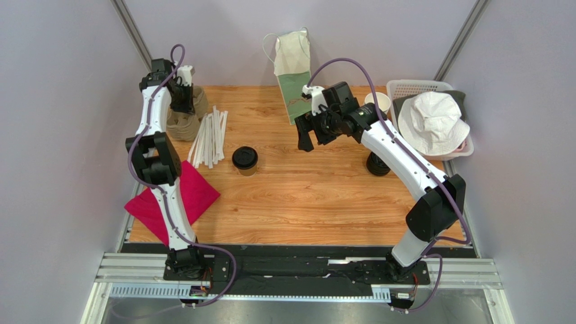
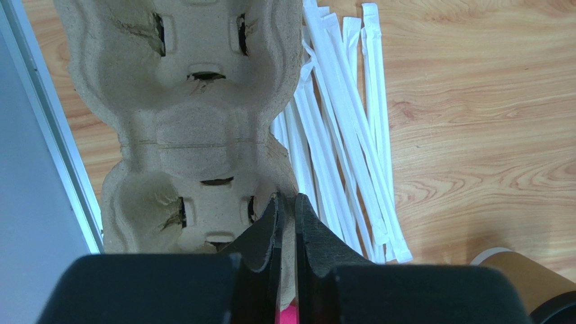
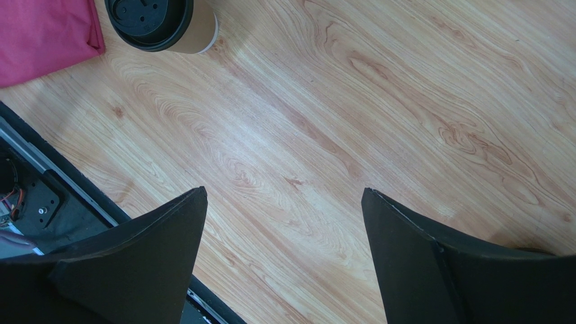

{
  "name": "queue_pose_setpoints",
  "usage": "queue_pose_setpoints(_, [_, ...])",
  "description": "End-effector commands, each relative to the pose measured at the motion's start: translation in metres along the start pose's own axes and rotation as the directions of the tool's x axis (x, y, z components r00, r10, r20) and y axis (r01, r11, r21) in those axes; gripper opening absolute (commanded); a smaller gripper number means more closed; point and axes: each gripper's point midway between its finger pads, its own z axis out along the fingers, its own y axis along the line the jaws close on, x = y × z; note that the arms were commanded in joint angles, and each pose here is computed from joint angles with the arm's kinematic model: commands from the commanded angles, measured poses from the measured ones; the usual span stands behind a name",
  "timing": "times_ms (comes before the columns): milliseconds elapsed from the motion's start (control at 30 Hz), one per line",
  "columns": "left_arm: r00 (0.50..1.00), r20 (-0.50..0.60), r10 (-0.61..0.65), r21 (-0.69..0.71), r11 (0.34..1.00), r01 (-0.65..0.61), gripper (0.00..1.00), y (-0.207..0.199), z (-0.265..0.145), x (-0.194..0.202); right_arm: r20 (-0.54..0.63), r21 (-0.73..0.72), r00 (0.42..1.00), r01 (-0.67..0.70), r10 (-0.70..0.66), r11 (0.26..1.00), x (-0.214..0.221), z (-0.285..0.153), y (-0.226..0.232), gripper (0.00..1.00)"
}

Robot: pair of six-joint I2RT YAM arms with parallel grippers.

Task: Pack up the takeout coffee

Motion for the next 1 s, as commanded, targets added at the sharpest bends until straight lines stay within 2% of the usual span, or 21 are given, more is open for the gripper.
queue_pose_setpoints(0, [0.993,0.118,0.027,-0.033,0.999,-0.023,0.06,-0.001,-0.032,-0.036,0.058,-0.015,0.998,-0.005,0.006,1.0,-0.019,-0.011,0.003,0.9])
queue_pose_setpoints(67, [0.991,0.129,0.034,-0.044,0.999,-0.028,0.0,0.0,-0.037,-0.039,0.056,-0.016,0.998,-0.006,0.007,1.0,-0.019,-0.01,0.004,0.89])
queue_pose_setpoints(533, [0.971,0.22,0.088,-0.14,0.988,-0.058,0.0,0.006,-0.078,-0.061,0.054,-0.027,0.998,-0.012,0.013,1.0,-0.017,-0.011,0.006,0.89])
queue_pose_setpoints(733, [0.972,0.203,0.119,-0.174,0.981,-0.083,0.0,0.011,-0.083,-0.056,0.055,-0.029,0.998,-0.011,0.013,1.0,-0.017,-0.012,0.006,0.89])
queue_pose_setpoints(967, [0.958,0.236,0.163,-0.195,0.974,-0.118,0.0,0.006,-0.103,-0.059,0.055,-0.034,0.998,-0.014,0.016,0.999,-0.017,-0.012,0.007,0.9])
